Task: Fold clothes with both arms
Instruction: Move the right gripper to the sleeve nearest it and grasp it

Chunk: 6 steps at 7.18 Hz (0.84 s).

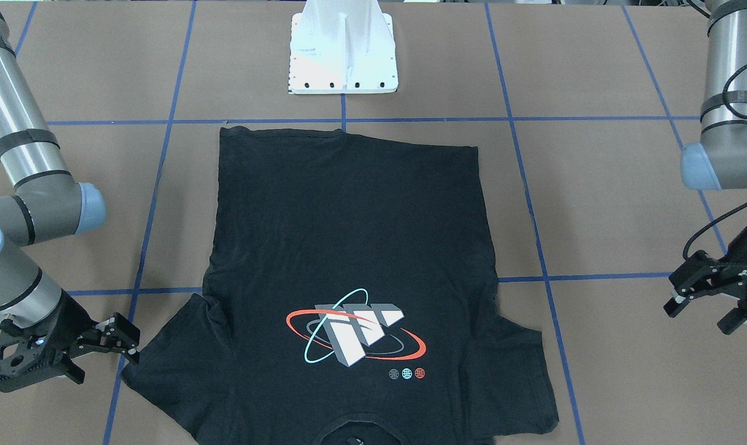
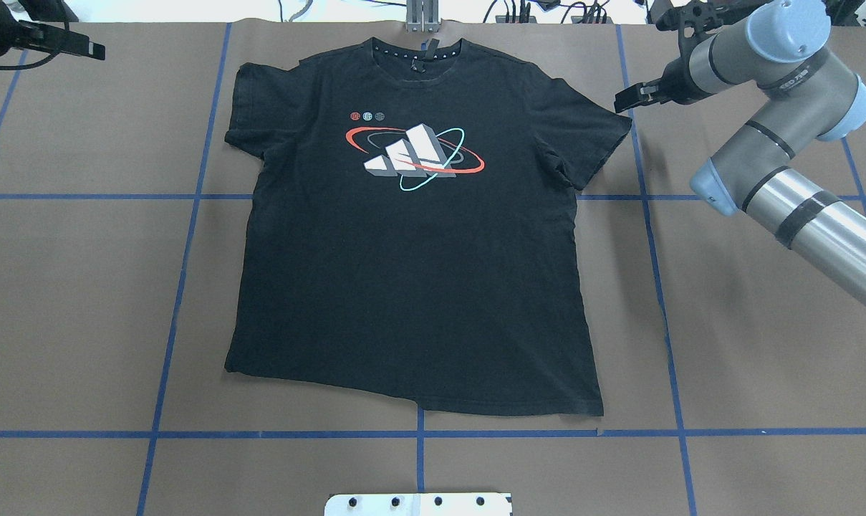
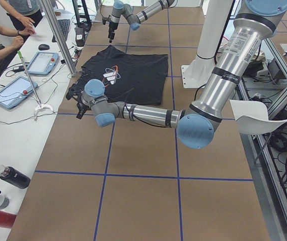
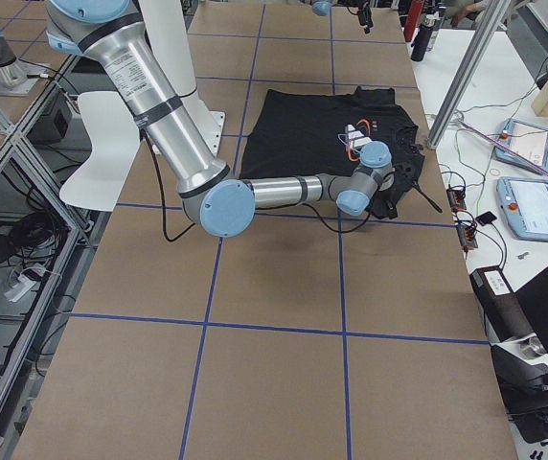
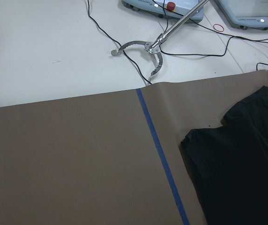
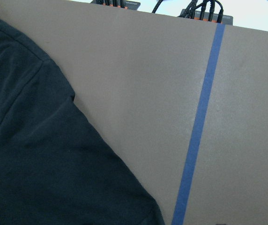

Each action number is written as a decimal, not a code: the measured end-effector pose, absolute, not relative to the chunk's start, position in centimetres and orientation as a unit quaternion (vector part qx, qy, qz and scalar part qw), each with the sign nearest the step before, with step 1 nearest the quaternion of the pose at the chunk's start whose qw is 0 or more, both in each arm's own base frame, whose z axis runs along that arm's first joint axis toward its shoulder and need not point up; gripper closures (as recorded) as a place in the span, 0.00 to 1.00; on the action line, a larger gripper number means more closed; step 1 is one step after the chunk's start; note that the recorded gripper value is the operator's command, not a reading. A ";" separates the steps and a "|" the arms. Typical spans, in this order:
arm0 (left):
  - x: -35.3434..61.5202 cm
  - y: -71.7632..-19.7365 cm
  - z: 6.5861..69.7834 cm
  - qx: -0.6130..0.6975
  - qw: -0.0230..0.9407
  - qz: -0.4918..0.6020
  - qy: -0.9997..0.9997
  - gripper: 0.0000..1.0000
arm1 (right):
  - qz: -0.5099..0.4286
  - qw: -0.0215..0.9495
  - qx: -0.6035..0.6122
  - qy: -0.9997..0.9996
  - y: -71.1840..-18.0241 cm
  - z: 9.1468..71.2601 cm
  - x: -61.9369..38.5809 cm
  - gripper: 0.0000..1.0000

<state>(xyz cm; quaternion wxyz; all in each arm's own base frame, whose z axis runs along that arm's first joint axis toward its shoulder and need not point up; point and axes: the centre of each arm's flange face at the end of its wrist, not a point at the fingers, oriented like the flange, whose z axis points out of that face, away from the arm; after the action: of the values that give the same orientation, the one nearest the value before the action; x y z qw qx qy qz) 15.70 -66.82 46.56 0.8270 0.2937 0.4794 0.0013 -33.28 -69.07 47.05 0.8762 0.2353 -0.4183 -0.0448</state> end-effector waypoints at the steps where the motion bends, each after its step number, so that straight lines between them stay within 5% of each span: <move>1: 15.8 -66.8 46.5 0.294 0.826 0.001 0.480 0.00 | -0.046 0.879 0.233 -0.413 -69.0 47.6 -34.2 0.26; 6: 15.9 -66.9 46.0 0.296 0.825 0.001 0.482 0.00 | -0.045 0.889 0.217 -0.401 -69.4 49.4 -35.5 0.40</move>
<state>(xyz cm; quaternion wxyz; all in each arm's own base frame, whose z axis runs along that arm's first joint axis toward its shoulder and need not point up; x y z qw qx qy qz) 15.86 -66.95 45.99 0.8246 0.2960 0.4821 0.0008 -35.54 -69.40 49.36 0.8892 0.2167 -0.4005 -0.0447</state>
